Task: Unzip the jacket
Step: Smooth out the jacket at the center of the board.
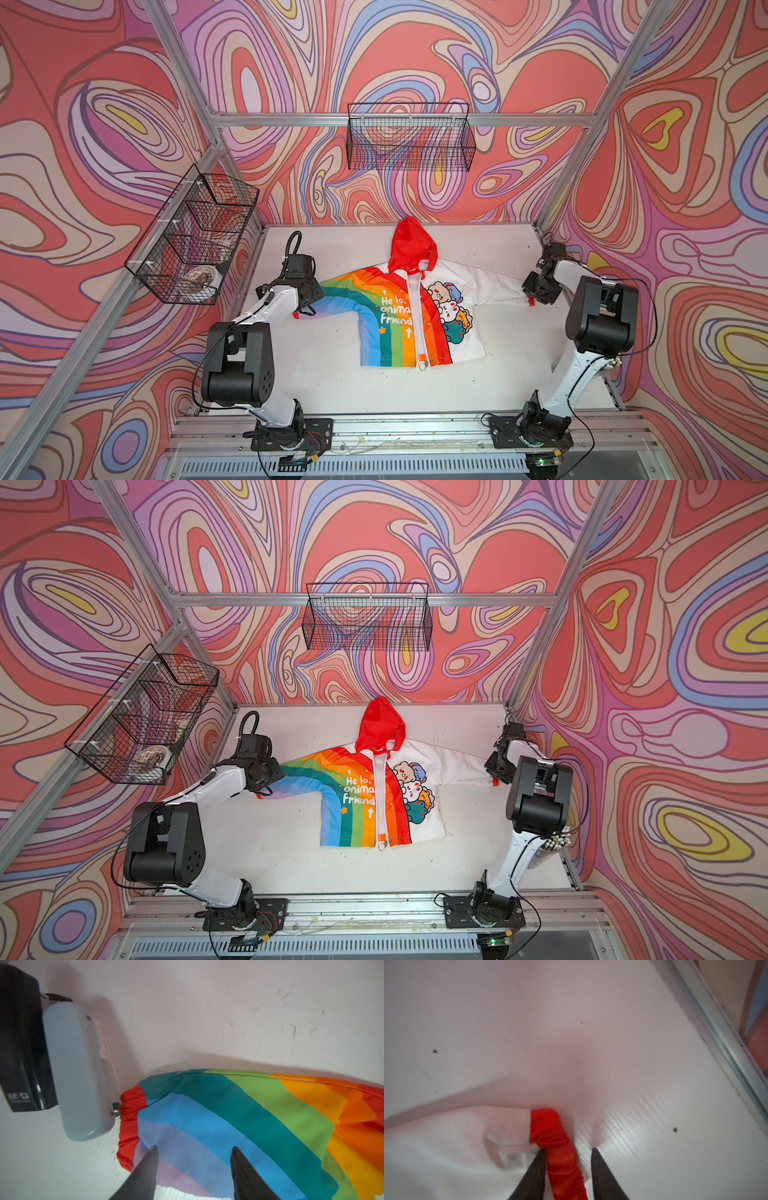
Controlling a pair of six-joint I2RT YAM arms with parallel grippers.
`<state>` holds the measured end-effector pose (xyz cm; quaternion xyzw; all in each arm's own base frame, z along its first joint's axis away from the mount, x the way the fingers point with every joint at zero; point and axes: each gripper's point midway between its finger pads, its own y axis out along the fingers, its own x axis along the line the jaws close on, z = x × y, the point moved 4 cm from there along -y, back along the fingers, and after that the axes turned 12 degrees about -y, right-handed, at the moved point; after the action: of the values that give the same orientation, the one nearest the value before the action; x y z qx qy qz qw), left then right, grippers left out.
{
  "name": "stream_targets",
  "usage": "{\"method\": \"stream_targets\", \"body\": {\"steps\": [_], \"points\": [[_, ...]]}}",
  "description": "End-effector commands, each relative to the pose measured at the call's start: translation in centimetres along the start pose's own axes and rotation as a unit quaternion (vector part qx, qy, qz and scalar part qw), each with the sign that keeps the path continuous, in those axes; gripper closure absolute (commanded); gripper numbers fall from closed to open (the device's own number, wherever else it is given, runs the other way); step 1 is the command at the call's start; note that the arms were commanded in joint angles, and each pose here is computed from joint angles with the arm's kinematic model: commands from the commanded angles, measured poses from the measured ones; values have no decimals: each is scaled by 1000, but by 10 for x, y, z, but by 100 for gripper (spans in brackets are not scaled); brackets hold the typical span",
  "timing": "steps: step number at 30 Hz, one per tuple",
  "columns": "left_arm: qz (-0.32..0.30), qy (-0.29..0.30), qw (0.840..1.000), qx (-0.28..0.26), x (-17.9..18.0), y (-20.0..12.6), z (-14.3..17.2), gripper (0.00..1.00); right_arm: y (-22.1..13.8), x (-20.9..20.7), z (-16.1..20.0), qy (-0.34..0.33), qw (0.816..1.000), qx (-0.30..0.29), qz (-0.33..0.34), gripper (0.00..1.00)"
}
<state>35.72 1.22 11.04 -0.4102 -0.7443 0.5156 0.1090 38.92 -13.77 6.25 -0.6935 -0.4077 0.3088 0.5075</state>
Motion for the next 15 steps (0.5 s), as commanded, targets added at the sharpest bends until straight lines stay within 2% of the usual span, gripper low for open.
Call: {"method": "stream_targets", "body": {"steps": [1, 5, 9, 11, 15], "points": [[-27, -23, 999, -9, 14, -8, -6, 36, 8, 0, 1, 1, 1000, 14, -9, 62], [-41, -39, 998, -3, 26, -5, -5, 35, 13, 1, 5, 2, 1000, 22, -16, 65], [-44, -44, 998, 7, 33, -1, -3, 35, 16, 1, 5, 2, 999, 26, -21, 75], [-44, -43, 998, 13, 34, 2, 0, 36, 17, 1, 6, 3, 999, 27, -22, 83], [-54, -39, 997, 27, 38, 11, 4, 39, 17, 0, 7, 6, 999, 26, -22, 90]]}}
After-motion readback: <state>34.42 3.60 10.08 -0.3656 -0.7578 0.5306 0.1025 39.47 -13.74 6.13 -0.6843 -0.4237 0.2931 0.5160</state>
